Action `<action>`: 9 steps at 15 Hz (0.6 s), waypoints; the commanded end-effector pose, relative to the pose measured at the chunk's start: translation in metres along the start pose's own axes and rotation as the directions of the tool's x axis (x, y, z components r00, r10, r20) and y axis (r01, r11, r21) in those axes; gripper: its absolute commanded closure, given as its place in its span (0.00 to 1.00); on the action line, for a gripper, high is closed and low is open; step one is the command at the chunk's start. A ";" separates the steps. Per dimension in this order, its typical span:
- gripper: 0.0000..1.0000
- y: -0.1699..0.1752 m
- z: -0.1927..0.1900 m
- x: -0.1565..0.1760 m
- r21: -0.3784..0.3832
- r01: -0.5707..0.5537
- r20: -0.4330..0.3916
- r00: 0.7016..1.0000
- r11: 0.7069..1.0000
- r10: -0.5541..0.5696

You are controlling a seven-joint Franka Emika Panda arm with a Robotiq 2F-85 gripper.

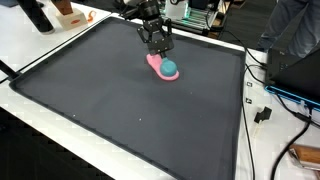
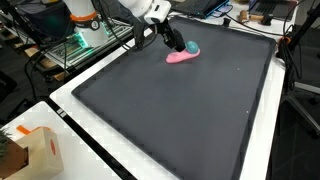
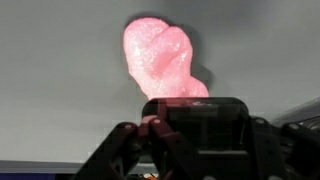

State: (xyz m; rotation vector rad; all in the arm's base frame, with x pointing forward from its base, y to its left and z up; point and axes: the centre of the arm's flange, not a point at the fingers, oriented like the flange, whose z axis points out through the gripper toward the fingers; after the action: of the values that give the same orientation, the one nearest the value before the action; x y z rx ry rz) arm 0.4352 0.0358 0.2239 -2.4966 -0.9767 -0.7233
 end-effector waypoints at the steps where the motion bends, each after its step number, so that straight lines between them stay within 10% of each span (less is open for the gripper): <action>1: 0.65 -0.012 -0.020 0.027 -0.037 -0.020 0.040 0.999 0.999 0.021; 9: 0.65 -0.041 -0.046 0.091 -0.124 -0.026 0.133 0.990 0.992 0.042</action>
State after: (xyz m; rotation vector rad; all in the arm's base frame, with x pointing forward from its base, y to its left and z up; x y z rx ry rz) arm 0.4517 0.0765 0.2809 -2.6316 -0.9748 -0.6722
